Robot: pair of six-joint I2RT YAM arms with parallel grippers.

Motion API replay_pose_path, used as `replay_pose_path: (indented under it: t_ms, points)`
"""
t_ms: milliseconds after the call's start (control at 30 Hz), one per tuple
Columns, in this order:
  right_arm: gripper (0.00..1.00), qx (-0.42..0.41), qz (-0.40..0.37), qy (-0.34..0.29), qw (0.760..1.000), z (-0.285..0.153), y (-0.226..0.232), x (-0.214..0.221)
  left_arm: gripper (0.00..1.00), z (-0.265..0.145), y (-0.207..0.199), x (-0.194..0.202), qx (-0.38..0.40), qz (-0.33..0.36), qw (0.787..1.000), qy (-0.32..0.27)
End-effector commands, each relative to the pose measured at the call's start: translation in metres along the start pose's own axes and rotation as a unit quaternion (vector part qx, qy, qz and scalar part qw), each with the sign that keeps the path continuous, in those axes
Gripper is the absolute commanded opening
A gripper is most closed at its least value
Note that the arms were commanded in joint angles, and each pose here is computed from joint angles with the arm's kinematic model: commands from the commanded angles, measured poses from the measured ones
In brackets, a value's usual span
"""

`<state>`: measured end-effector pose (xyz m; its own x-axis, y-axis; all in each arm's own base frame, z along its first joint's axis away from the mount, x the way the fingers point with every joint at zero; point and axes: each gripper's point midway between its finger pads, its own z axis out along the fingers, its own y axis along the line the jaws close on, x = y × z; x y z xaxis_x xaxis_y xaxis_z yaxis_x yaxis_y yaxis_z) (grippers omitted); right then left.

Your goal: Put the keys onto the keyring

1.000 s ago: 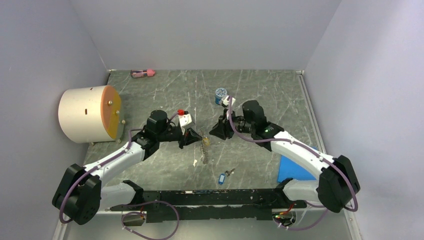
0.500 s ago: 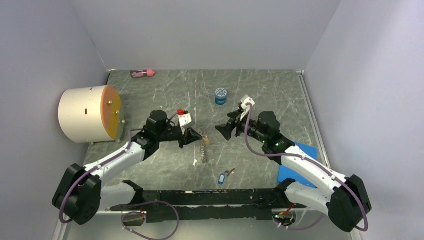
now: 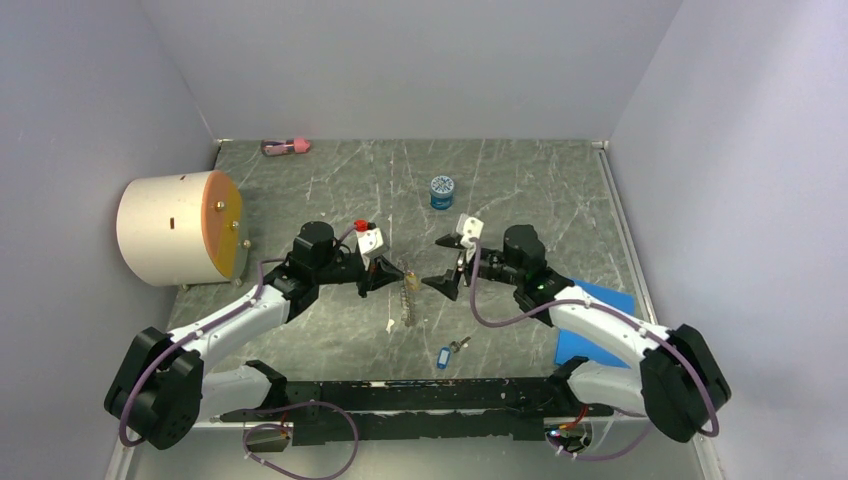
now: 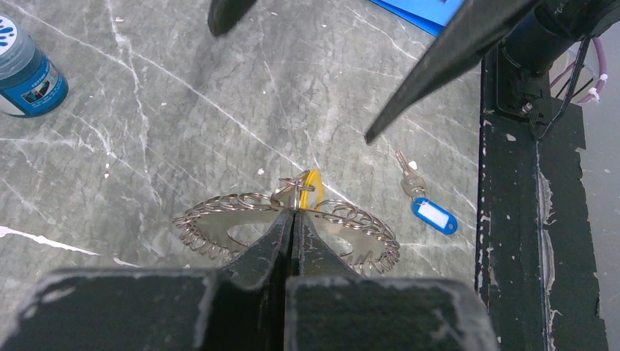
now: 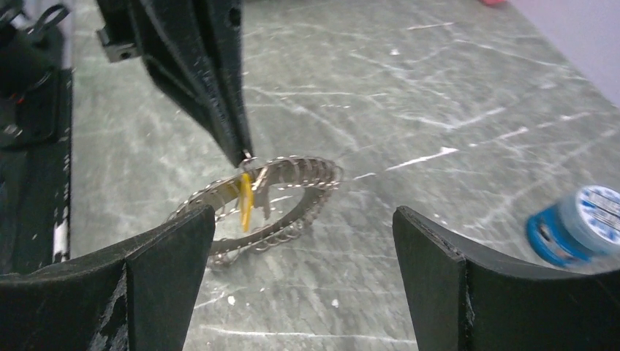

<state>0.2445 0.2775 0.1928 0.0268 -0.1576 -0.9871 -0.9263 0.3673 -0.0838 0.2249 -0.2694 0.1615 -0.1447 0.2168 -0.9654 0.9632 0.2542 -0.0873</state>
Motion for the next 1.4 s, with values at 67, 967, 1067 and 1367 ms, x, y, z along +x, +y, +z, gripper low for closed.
replay_pose_path:
  t_ms: [67, 967, 1067, 1367]
  points:
    - [0.95, -0.125, -0.05, -0.018, 0.991, 0.019, 0.023, -0.015, 0.03, 0.002, -0.001, -0.016, 0.007, 0.023, 0.999, -0.026]
    - [0.32, -0.144, 0.005, 0.001, 0.99, 0.039, 0.031, 0.015, 0.03, 0.001, 0.0, -0.017, 0.0, 0.025, 0.999, -0.026]
    - [0.26, -0.144, 0.009, 0.011, 0.99, 0.039, 0.031, 0.019, 0.03, 0.001, 0.001, -0.017, -0.002, 0.023, 0.999, -0.027]
    - [0.28, -0.125, 0.018, 0.033, 0.991, 0.039, 0.028, 0.03, 0.03, 0.002, 0.002, -0.019, -0.002, 0.022, 0.999, -0.03]
